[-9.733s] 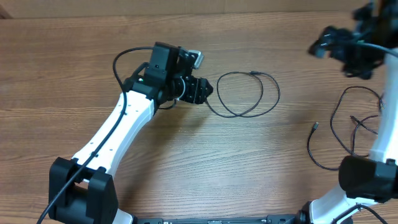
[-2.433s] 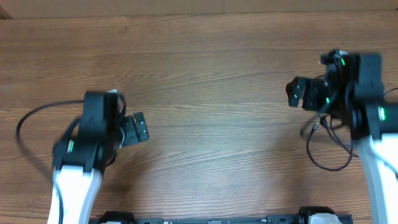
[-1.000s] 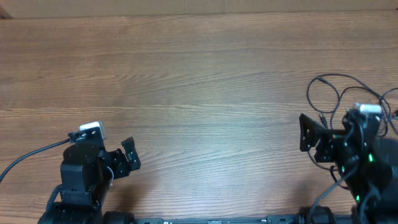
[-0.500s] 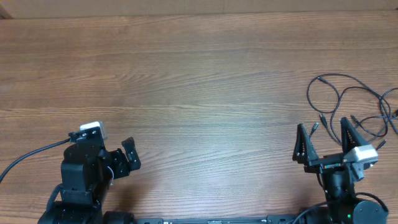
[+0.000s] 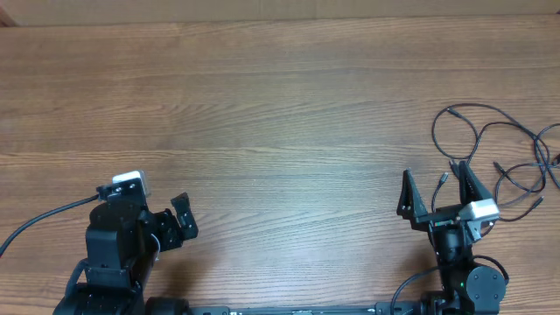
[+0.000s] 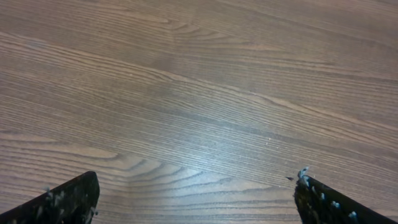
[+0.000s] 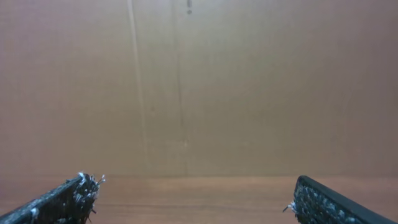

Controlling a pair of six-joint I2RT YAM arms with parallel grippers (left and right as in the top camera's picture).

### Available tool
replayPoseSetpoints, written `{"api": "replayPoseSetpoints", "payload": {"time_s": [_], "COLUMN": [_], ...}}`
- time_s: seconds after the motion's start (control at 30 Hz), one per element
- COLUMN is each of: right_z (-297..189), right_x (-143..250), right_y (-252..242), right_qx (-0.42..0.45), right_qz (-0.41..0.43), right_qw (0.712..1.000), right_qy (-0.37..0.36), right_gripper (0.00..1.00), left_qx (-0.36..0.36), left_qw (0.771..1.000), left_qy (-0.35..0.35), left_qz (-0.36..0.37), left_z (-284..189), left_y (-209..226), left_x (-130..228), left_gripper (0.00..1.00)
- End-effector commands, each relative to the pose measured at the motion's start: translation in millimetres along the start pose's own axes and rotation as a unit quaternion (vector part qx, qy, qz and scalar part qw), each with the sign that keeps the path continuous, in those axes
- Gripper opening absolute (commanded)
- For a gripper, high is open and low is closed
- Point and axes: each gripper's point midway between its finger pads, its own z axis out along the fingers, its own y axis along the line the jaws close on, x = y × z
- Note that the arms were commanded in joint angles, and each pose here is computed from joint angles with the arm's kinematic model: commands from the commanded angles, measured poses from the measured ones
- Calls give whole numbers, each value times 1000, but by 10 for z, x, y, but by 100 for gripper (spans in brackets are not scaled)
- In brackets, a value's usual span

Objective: Untangle cables

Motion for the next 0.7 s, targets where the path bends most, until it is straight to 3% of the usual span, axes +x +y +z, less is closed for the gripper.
{"api": "replayPoseSetpoints", "payload": {"time_s": [0.0,0.17,0.67], "right_z": [-7,-102,-109], "right_x": [56,706,732], "right_y": [-32,-47,-29], "right_qx": [10,5,1], "right_qz": [-39,-26,-13], "right_qw": [999,990,989], "right_qy": [6,139,145], "right_gripper": [100,100,100], "left_qx": [-7,-6,-6], "left_qw": [1000,1000,1000], "left_qy": [0,0,0], "left_qz": [6,6,6], "left_z": [12,12,12], "left_y": [25,24,24], "left_x": [7,7,7], "left_gripper": [100,100,100]}}
